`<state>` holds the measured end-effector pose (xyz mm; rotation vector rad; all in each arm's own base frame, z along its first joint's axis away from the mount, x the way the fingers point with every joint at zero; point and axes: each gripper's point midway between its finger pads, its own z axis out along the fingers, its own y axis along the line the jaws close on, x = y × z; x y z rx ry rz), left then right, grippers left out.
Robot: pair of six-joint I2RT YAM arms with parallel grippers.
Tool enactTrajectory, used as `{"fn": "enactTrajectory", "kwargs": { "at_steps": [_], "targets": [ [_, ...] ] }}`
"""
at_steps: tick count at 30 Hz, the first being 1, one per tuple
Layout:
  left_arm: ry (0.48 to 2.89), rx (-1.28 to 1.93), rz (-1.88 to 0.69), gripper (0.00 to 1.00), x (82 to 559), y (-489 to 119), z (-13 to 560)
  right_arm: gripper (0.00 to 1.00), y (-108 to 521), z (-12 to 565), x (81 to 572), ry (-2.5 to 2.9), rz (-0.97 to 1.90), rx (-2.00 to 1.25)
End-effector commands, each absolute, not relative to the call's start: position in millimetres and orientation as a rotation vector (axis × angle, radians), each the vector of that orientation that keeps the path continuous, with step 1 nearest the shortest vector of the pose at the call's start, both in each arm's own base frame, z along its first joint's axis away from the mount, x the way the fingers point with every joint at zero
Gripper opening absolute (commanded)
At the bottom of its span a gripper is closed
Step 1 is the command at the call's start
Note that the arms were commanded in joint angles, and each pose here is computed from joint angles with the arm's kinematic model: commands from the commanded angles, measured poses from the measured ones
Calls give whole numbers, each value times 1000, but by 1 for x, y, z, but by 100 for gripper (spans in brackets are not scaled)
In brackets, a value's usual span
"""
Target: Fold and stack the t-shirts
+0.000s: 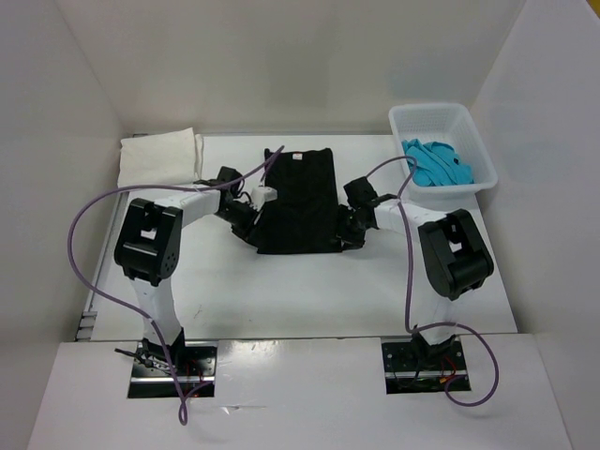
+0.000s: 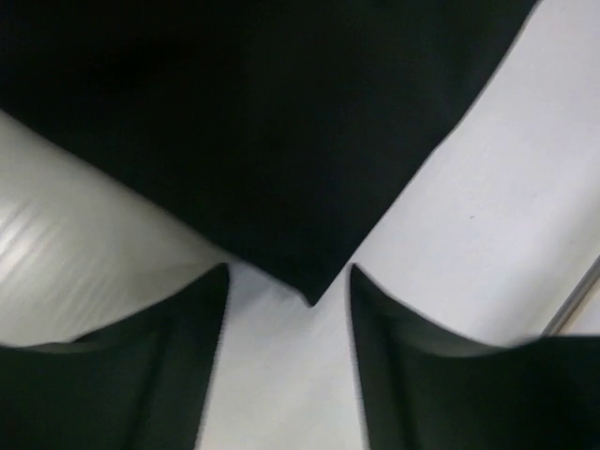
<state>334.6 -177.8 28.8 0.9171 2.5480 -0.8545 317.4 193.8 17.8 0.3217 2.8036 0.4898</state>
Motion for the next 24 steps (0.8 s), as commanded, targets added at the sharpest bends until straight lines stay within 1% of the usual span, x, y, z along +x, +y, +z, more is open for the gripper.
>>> {"fn": "enactTrajectory", "kwargs": {
  "at_steps": [1,2,3,4,6,7,8,9,11,15,17,20,24],
  "targets": [
    [2641,960,-945,56,302,-192,2,52,189,-6,285,2902,449,348],
    [2663,957,-952,52,299,-191,-2,52,189,-6,285,2902,449,348],
    [2662,984,-956,46,294,-194,-2,52,190,-6,285,2901,451,361],
    [2680,980,-979,42,290,-194,-4,46,190,-6,285,2901,451,361],
    [2681,992,-980,31,289,-193,-5,29,194,-6,283,2908,464,346],
    [2673,1004,-978,13,290,-193,-3,10,193,-6,281,2916,458,349],
    [2664,1005,-975,5,291,-194,0,0,190,-9,275,2936,444,354],
    [2661,1006,-974,0,291,-194,4,0,189,-6,274,2936,444,354],
    [2632,1025,-964,0,292,-193,13,0,187,1,266,2935,459,351],
    [2664,1073,-944,0,272,-182,31,0,188,20,244,2935,472,320],
    [2681,1106,-911,0,264,-174,41,0,185,27,223,2963,460,331],
    [2721,1186,-882,0,239,-162,57,0,194,45,197,2980,475,305],
    [2697,1324,-726,0,226,-156,79,0,205,61,155,3037,455,244]
  ]
}}
